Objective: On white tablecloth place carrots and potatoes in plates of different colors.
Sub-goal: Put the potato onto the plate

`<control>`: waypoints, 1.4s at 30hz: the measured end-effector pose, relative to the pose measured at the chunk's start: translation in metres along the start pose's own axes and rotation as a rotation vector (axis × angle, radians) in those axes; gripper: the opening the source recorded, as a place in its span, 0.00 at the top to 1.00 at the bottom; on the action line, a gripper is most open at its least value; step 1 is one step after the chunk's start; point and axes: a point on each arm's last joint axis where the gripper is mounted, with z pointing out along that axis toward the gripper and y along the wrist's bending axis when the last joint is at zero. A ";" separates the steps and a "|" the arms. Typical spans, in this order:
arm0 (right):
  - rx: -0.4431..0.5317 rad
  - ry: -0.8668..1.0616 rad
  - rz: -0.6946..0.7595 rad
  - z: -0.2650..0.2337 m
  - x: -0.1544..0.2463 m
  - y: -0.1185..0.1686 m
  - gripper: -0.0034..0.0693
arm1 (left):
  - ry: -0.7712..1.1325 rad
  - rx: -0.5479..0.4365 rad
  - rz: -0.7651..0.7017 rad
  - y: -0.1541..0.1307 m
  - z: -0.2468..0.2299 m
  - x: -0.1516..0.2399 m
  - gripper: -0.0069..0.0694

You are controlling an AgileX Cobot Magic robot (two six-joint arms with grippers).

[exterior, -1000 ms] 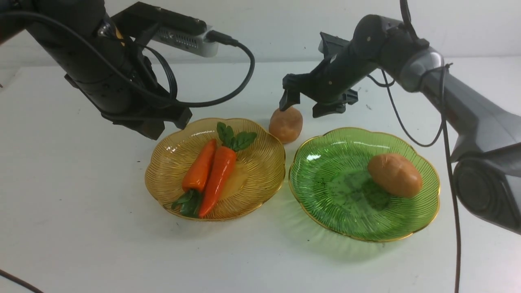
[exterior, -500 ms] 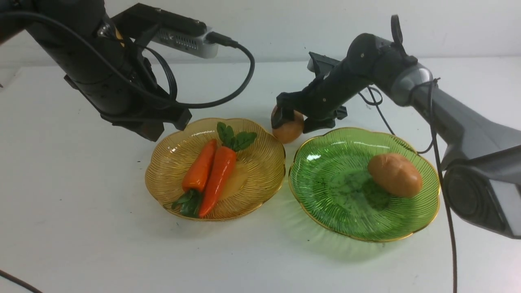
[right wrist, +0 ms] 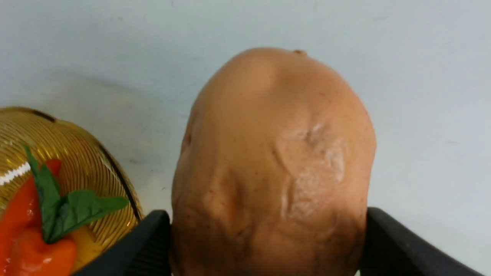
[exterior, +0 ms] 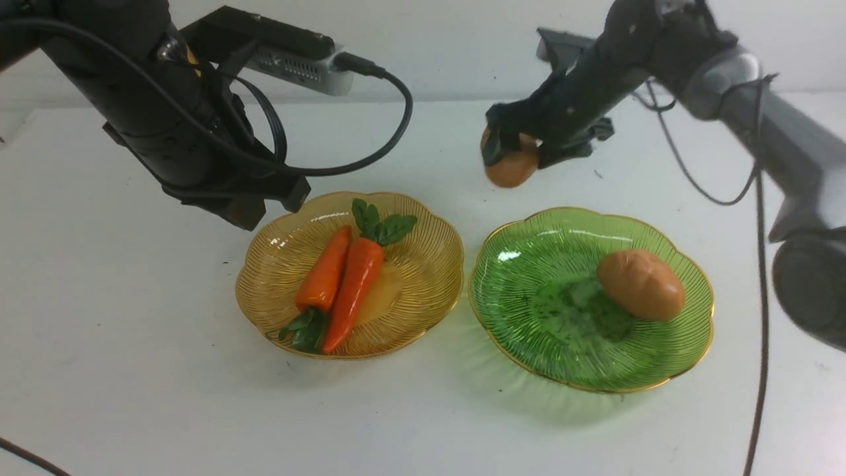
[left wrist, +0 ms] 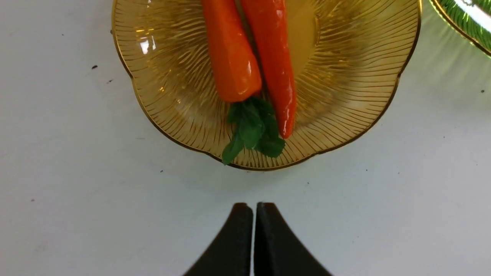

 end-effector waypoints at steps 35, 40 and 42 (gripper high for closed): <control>0.118 0.135 -0.089 -0.157 0.102 0.032 0.07 | -0.133 0.041 -0.003 -0.007 -0.055 0.021 0.91; 0.187 -0.139 -0.166 -0.294 0.153 0.054 0.45 | -0.267 0.030 -0.002 -0.012 -0.095 0.075 0.91; 0.206 -0.244 -0.191 -0.332 0.190 0.056 0.60 | -0.344 0.023 -0.004 -0.014 -0.100 0.107 0.91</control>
